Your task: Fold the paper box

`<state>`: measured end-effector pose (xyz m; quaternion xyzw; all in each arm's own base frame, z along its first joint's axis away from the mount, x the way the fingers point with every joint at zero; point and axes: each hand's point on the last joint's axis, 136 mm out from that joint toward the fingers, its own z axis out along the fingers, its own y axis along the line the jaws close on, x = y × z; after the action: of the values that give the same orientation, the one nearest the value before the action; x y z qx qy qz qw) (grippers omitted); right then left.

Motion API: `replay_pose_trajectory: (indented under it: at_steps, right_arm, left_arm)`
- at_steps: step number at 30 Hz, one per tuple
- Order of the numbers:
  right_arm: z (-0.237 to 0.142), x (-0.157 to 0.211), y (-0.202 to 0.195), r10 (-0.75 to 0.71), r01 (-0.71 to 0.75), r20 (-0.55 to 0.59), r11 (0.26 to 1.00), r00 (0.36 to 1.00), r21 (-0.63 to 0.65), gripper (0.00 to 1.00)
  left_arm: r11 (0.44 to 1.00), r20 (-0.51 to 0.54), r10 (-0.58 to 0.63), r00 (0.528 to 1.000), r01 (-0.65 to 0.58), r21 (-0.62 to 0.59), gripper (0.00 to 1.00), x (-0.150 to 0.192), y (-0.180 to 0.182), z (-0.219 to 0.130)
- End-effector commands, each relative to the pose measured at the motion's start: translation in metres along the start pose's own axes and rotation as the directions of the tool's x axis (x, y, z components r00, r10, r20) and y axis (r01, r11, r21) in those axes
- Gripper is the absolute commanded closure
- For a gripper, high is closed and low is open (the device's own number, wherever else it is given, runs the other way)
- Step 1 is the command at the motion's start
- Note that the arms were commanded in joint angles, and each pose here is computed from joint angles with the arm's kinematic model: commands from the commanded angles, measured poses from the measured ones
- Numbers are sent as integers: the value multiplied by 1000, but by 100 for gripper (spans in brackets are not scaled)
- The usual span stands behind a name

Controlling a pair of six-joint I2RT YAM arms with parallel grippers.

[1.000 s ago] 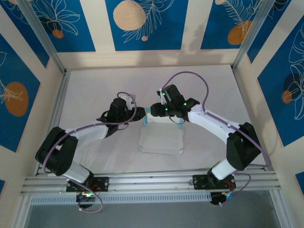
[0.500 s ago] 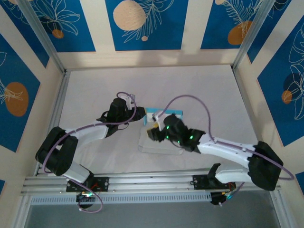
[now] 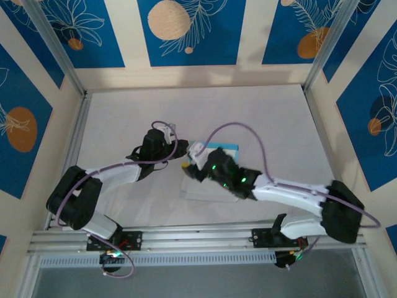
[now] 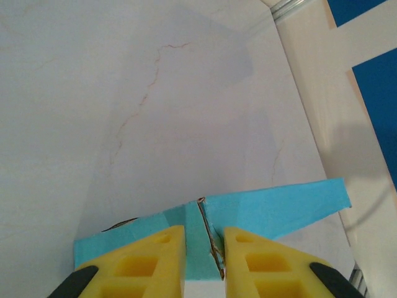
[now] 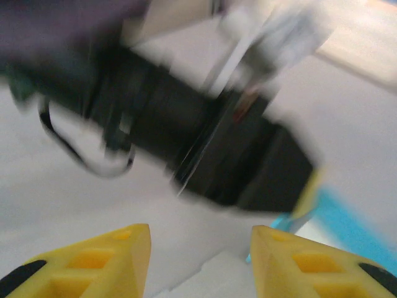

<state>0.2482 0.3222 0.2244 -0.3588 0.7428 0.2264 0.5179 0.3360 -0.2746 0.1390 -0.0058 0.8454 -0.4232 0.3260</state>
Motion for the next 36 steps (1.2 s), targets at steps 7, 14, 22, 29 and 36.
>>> replay_pose_trajectory:
  at_steps: [7,14,22,29,36]
  right_arm:
    - [-48,14,-89,-256,210,-390,965,884,-157,38]
    - [-75,8,-167,254,-205,-178,946,951,253,6]
    - [-97,83,-143,356,-335,19,859,934,386,27]
    - [-86,133,-127,434,-382,9,782,901,492,26]
    - [-76,161,-145,418,-325,-17,732,908,599,24]
  left_arm:
    - [988,-85,76,993,-87,-129,79,21,34,-1]
    - [985,-73,86,994,-96,-143,80,13,32,2]
    - [987,-76,67,995,-77,-138,80,15,34,7]
    - [986,-73,78,994,-88,-143,81,8,31,12]
    - [982,-86,101,991,-113,-152,81,6,30,12]
